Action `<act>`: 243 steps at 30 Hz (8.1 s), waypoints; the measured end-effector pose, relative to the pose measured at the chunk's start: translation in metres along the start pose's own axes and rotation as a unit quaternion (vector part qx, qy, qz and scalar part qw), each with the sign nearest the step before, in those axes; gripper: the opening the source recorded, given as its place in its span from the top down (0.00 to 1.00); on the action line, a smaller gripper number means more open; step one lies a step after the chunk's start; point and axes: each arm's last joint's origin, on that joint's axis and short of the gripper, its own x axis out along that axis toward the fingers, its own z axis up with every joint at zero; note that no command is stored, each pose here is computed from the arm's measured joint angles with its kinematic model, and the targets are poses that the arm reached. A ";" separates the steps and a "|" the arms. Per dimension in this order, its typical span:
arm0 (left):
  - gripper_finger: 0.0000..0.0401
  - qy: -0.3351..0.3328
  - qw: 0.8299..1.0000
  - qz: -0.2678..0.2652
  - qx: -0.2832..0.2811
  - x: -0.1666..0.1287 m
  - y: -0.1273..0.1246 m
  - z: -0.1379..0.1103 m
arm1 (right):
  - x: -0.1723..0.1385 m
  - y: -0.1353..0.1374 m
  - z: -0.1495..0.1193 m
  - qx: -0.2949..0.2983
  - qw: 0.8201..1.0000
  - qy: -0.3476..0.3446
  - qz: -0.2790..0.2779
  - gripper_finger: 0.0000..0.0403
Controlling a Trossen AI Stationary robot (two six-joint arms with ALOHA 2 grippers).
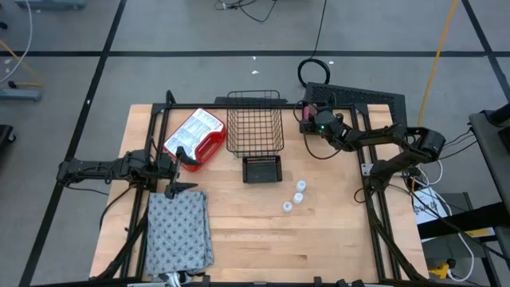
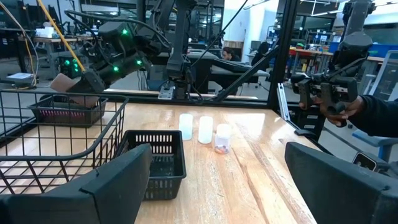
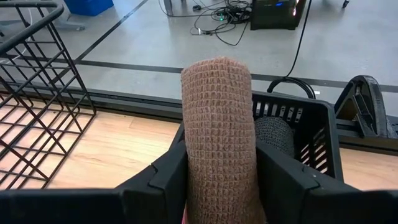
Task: Pick & place medical supplies in basket/bin
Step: Put the rolled brown bandage into the top black bin, then put the top white pill bottle into the bottom black bin, then put the bottom right white pill bottle into the bottom black bin
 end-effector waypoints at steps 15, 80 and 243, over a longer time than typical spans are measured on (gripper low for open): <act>0.07 0.000 1.000 0.000 0.000 0.000 0.000 0.000 | 0.000 -0.001 -0.001 0.010 1.000 0.004 -0.003 0.56; 0.07 0.000 1.000 0.000 0.000 0.000 0.000 0.000 | -0.162 0.010 -0.075 -0.354 0.813 0.229 0.403 0.59; 0.07 -0.150 0.968 0.188 -0.073 -0.005 0.010 0.024 | -0.146 0.011 -0.142 -0.264 0.762 0.194 0.558 0.56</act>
